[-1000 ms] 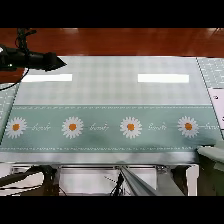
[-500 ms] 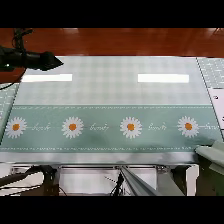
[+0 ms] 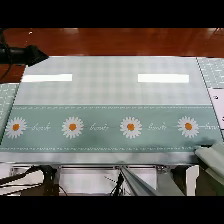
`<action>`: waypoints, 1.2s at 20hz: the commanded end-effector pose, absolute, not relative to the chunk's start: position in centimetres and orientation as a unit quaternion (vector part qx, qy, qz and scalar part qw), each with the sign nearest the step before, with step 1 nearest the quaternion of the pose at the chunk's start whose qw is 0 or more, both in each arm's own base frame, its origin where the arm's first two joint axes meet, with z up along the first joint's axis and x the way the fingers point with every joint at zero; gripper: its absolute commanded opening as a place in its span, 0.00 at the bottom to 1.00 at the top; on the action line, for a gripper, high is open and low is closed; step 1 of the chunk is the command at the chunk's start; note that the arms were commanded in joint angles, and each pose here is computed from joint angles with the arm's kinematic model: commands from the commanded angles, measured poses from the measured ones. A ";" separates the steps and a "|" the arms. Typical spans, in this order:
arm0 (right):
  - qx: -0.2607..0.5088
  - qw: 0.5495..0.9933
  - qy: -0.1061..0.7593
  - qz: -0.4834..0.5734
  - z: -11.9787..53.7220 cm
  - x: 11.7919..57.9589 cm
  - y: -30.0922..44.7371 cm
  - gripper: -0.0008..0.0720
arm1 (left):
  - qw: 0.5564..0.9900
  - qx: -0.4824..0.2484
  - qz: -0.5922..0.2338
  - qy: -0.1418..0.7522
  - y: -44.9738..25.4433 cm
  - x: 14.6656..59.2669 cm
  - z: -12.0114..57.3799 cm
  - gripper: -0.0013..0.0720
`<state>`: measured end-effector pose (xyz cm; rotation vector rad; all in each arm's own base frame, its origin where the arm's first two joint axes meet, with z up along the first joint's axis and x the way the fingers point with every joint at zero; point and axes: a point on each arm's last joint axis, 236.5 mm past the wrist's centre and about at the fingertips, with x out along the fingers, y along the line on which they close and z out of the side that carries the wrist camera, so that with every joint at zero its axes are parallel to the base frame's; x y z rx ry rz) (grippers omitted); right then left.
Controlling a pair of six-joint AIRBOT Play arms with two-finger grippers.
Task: Fold the shirts.
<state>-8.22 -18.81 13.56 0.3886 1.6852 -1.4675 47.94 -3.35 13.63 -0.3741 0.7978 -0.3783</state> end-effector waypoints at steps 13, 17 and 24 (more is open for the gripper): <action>0.134 0.762 0.453 -0.443 10.8 11.3 -25.2 0.80 | 0.908 -0.129 -0.205 0.342 -2.4 48.6 15.9 0.75; 0.187 0.915 0.279 -0.221 15.8 29.2 -18.5 0.84 | 0.896 -0.029 -0.211 0.389 -5.4 47.6 13.2 0.75; 0.115 0.845 0.520 0.045 5.7 36.3 0.2 0.84 | 0.846 0.045 -0.184 0.498 -12.9 43.3 8.5 1.00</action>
